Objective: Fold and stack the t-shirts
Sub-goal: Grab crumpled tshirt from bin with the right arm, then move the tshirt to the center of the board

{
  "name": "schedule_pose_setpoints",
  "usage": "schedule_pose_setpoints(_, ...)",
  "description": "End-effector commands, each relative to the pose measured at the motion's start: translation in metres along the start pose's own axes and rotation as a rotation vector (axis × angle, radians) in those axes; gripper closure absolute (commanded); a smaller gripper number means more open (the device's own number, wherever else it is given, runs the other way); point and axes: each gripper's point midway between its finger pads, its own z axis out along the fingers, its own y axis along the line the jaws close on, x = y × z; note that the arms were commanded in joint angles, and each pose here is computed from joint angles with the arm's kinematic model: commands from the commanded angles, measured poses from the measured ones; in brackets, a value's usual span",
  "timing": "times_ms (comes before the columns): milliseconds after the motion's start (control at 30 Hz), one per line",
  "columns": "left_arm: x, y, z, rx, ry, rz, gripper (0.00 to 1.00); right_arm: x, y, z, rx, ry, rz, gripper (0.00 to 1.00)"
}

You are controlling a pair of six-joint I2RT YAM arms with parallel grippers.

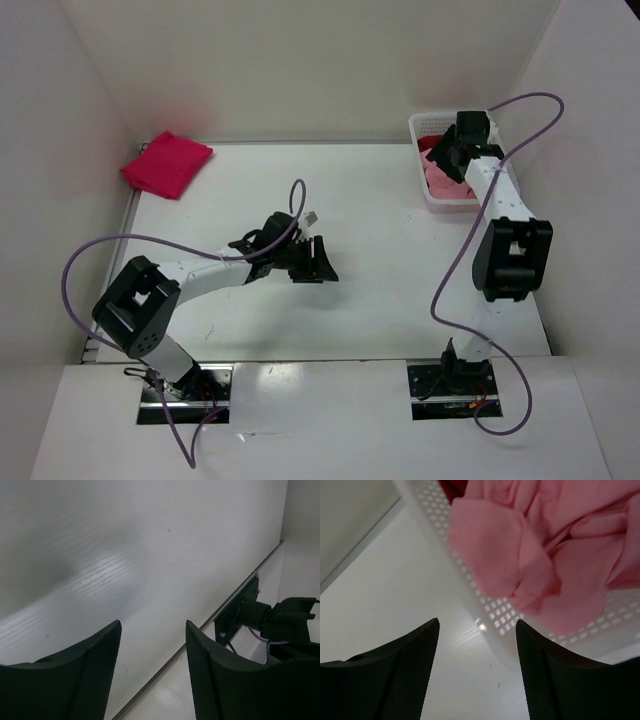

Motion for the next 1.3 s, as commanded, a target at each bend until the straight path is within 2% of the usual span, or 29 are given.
schedule_pose_setpoints(0,-0.021,-0.031,-0.014,0.094,-0.067,0.112,0.38,-0.03,-0.023,0.026,0.107,-0.048,-0.016,0.31)
schedule_pose_setpoints(167,-0.024,-0.032,-0.026,0.079,-0.102,0.162,0.34,-0.032,-0.025,0.052,0.139,-0.041,-0.039,0.28)
schedule_pose_setpoints(433,-0.016,-0.021,-0.023,0.05,-0.07,0.152,0.32,-0.011,-0.026,0.101,0.136,0.044,-0.045,0.3)
schedule_pose_setpoints(467,-0.016,-0.021,-0.023,0.05,-0.07,0.152,0.32,-0.014,-0.023,0.1,0.131,0.037,-0.044,0.39)
schedule_pose_setpoints(567,-0.014,-0.017,-0.022,0.037,-0.071,0.138,0.32,-0.016,-0.017,0.105,0.103,0.03,-0.041,0.53)
schedule_pose_setpoints(600,-0.014,-0.018,-0.022,0.037,-0.071,0.129,0.32,-0.019,-0.015,0.106,0.095,0.018,-0.031,0.68)
schedule_pose_setpoints(633,-0.016,-0.019,-0.024,0.036,-0.083,0.132,0.32,-0.031,-0.007,0.095,0.077,-0.011,-0.017,0.75)
schedule_pose_setpoints(667,-0.015,-0.018,-0.024,0.031,-0.077,0.129,0.32,-0.04,-0.009,0.092,0.074,-0.03,0.004,0.88)
schedule_pose_setpoints(733,-0.016,-0.017,-0.024,0.023,-0.084,0.119,0.32,-0.052,-0.001,0.078,0.054,-0.06,0.016,0.97)
schedule_pose_setpoints(833,-0.024,-0.024,-0.028,0.028,-0.108,0.128,0.32,-0.077,0.007,0.037,0.013,-0.133,0.03,1.0)
schedule_pose_setpoints(867,-0.03,-0.031,-0.03,0.04,-0.121,0.135,0.32,-0.102,0.021,0.002,-0.041,-0.214,0.038,1.0)
schedule_pose_setpoints(900,-0.033,-0.028,-0.029,0.03,-0.121,0.126,0.32,-0.103,0.023,-0.012,-0.061,-0.224,0.039,1.0)
schedule_pose_setpoints(933,-0.031,-0.03,-0.03,0.04,-0.112,0.127,0.32,-0.12,0.035,-0.054,-0.117,-0.284,0.056,1.0)
schedule_pose_setpoints(1000,-0.048,-0.034,-0.034,0.075,-0.124,0.106,0.32,-0.13,0.053,-0.094,-0.219,-0.32,0.068,1.0)
schedule_pose_setpoints(1033,-0.06,-0.032,-0.039,0.08,-0.147,0.096,0.32,-0.142,0.065,-0.135,-0.287,-0.369,0.075,1.0)
schedule_pose_setpoints(1133,-0.087,-0.024,-0.05,0.07,-0.199,0.029,0.31,-0.142,0.101,-0.201,-0.467,-0.388,0.059,1.0)
schedule_pose_setpoints(1167,-0.104,-0.012,-0.06,0.062,-0.24,-0.007,0.31,-0.142,0.126,-0.244,-0.572,-0.417,0.043,1.0)
schedule_pose_setpoints(1200,-0.114,-0.008,-0.068,0.058,-0.271,-0.029,0.3,-0.14,0.141,-0.266,-0.637,-0.419,0.035,1.0)
schedule_pose_setpoints(1267,-0.138,0.013,-0.088,0.042,-0.351,-0.109,0.29,-0.122,0.182,-0.323,-0.867,-0.347,0.01,1.0)
